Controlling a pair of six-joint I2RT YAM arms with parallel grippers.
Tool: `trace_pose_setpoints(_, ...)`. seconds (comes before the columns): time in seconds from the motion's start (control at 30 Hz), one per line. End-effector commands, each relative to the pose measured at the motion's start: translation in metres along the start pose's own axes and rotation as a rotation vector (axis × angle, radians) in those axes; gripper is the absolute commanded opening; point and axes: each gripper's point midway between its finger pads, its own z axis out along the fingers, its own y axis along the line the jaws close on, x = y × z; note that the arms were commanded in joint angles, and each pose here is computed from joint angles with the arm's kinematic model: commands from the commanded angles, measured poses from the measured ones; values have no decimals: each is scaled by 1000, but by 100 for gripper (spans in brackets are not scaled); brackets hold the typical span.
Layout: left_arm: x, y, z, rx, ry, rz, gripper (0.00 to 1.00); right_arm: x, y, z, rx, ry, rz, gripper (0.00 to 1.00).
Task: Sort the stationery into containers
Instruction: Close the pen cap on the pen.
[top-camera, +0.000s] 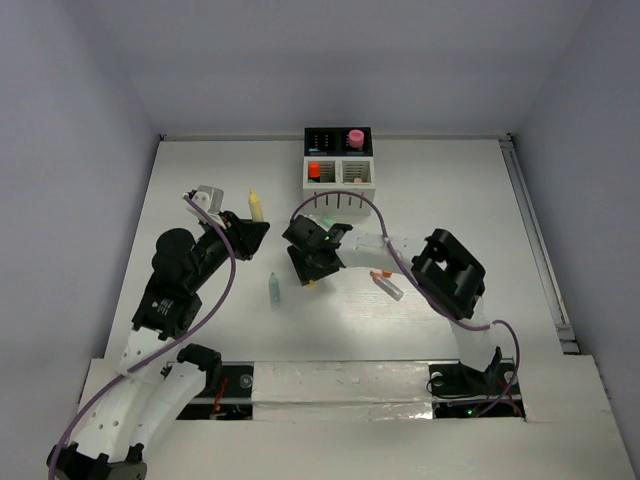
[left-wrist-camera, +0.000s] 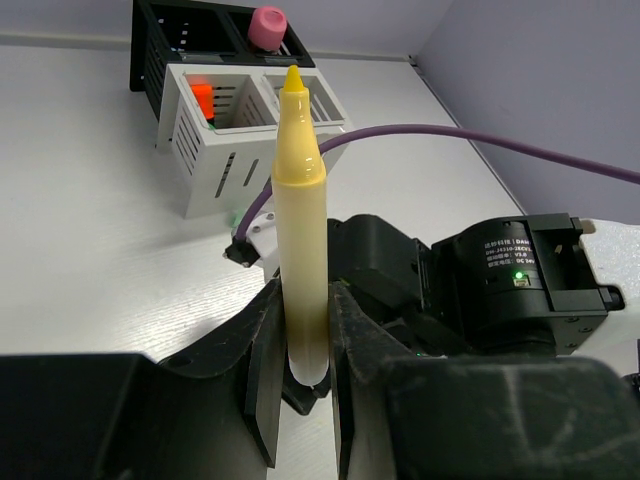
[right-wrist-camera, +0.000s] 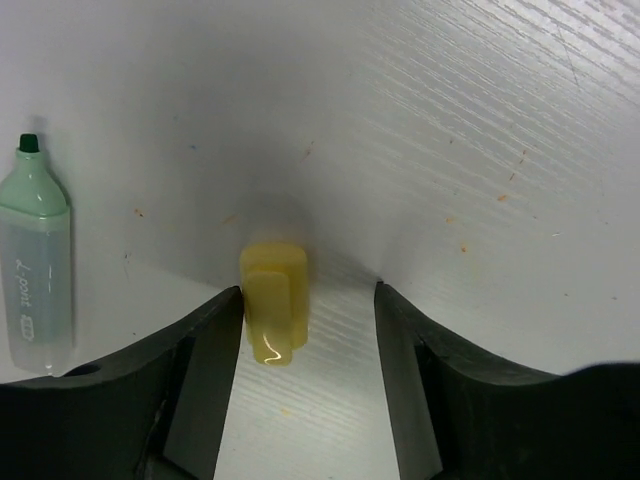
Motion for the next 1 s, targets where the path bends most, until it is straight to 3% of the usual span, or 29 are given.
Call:
trace_pose_setpoints(0.0,-24,-12,-5,34,-75,33,0,-3,3,1,46,-5,-27,56)
trace_pose_setpoints(0.17,-24,-12,-6,33,-75,33,0,-2,3,2,77,-4,-32,48)
trace_pose_setpoints(0.37,-24,-12,-6,32,-77,33,0,2,3,7,101,10,-43,47)
trace_pose_setpoints(0.57,-24,-12,-6,32,-77,33,0,1,-3,10,138,2,-42,24)
trace_pose_setpoints(0.6,-24,-12,-6,32,-77,33,0,-1,-3,10,137,-5,-39,13)
trace_pose_setpoints(0.63,-24,-12,-5,31,-74,32,0,-3,-4,8,141,-16,-38,8)
trace_pose_setpoints(0.77,-21,-10,-3,28,-64,30,0,-28,-4,-12,146,-121,-14,0)
trace_pose_setpoints(0.97,-13,-7,4,28,-25,21,0,-96,-17,-97,108,-408,83,0)
